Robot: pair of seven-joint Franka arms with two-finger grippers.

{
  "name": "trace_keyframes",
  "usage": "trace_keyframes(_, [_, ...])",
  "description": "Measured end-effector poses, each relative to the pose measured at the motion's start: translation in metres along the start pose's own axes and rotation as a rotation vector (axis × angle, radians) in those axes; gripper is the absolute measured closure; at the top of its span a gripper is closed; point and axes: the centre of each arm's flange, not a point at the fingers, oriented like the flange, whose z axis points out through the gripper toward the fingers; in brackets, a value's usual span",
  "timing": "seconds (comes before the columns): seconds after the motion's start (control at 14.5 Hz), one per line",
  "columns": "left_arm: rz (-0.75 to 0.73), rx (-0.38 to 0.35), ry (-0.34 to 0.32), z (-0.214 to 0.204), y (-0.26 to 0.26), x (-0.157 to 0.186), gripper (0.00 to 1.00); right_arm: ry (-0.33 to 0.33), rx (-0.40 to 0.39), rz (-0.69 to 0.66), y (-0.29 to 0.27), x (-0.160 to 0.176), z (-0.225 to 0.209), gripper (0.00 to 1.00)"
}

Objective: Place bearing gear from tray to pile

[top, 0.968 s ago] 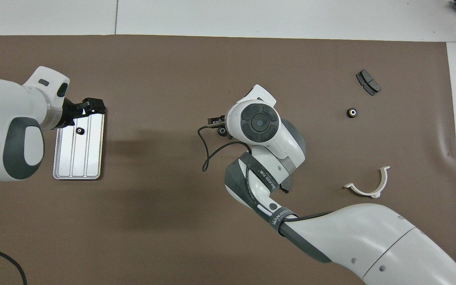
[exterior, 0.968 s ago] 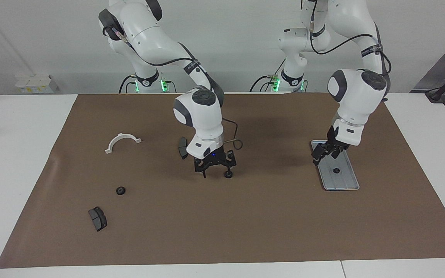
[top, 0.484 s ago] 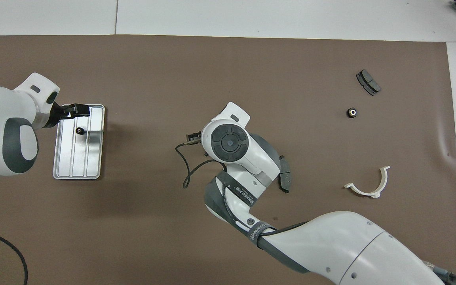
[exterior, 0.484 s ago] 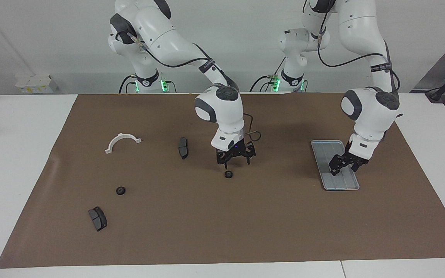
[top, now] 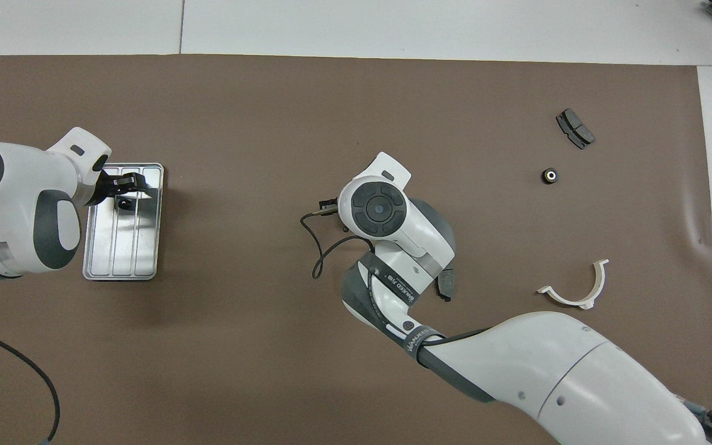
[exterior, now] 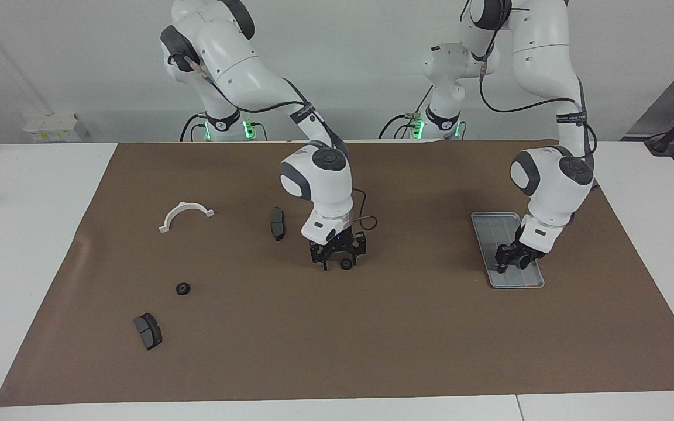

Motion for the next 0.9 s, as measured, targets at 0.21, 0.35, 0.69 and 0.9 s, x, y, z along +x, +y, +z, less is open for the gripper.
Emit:
trace_keyframes(0.21, [0.002, 0.001, -0.056, -0.006, 0.000, -0.006, 0.32, 0.015, 0.015, -0.003, -0.002, 0.001, -0.001, 0.30])
trace_keyframes(0.35, [0.003, 0.001, -0.055, -0.010, 0.000, -0.007, 0.35, 0.013, 0.019, -0.015, -0.010, -0.003, -0.001, 0.34])
trace_keyframes(0.69, [0.006, 0.001, -0.035, -0.010, -0.001, -0.007, 0.38, 0.007, 0.016, -0.025, -0.015, -0.008, 0.002, 0.51])
trace_keyframes(0.9, [0.005, 0.004, -0.029, -0.003, -0.011, -0.012, 0.43, 0.009, 0.017, -0.026, -0.014, -0.008, 0.000, 0.65])
